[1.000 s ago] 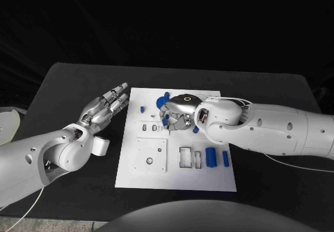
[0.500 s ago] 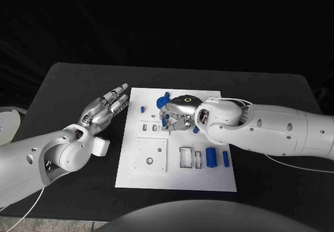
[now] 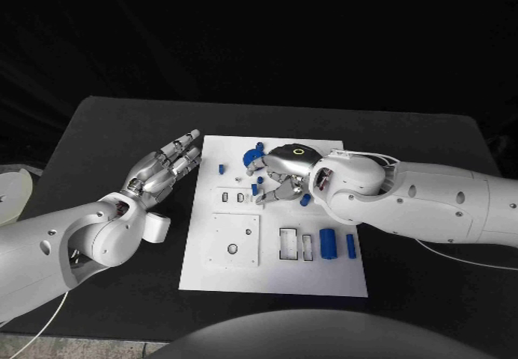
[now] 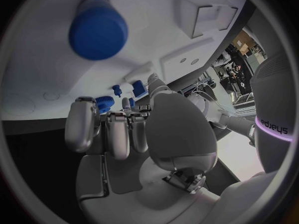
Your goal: Assemble the parts on the task board
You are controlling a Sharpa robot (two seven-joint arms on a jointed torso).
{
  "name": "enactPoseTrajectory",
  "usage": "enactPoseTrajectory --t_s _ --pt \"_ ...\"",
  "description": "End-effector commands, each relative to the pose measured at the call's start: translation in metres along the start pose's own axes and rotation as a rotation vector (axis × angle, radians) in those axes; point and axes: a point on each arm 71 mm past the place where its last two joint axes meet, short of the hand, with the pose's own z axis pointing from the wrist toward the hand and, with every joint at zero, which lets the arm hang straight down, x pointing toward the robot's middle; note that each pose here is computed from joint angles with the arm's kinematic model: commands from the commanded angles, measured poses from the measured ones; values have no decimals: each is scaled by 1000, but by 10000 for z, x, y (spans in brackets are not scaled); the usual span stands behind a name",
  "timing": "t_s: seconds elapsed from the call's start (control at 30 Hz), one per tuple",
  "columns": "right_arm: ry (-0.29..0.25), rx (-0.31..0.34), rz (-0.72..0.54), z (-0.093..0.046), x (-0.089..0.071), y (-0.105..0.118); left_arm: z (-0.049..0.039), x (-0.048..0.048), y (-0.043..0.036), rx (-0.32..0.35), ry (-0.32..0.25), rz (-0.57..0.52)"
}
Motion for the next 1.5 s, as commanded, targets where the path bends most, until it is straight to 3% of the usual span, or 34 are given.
enactPoseTrajectory --t_s 0.03,0.13,0.2,0.27,0.4,0.53,0.67,0.77,0.93,1.13,1.33,1.5 --pt "-131 -49 43 -46 -162 25 -9 48 -38 36 12 16" --pt "-197 -60 72 -112 -325 0 -28 68 -74 52 8 36" --pt "-262 -76 96 -191 -506 -28 -40 80 -160 77 4 74" --pt "-306 -88 108 -257 -632 -51 -28 85 -260 101 0 111" --pt "-405 -102 127 -409 -903 -141 30 65 -561 159 -23 233" --pt "-445 -87 138 -497 -1057 -282 87 6 -841 183 -89 395" --pt "-457 -84 138 -571 -1094 -419 83 -5 -951 164 -125 516" --pt "-457 -69 133 -638 -1077 -534 145 24 -980 106 -121 570" --pt "-452 -43 129 -710 -1017 -665 341 153 -1024 -18 -55 678" --pt "-434 -21 133 -753 -937 -740 502 313 -1071 -79 -36 858" --pt "-416 9 145 -825 -870 -821 622 434 -997 -207 2 1008" --pt "-392 31 165 -854 -769 -869 714 531 -896 -351 50 1116"
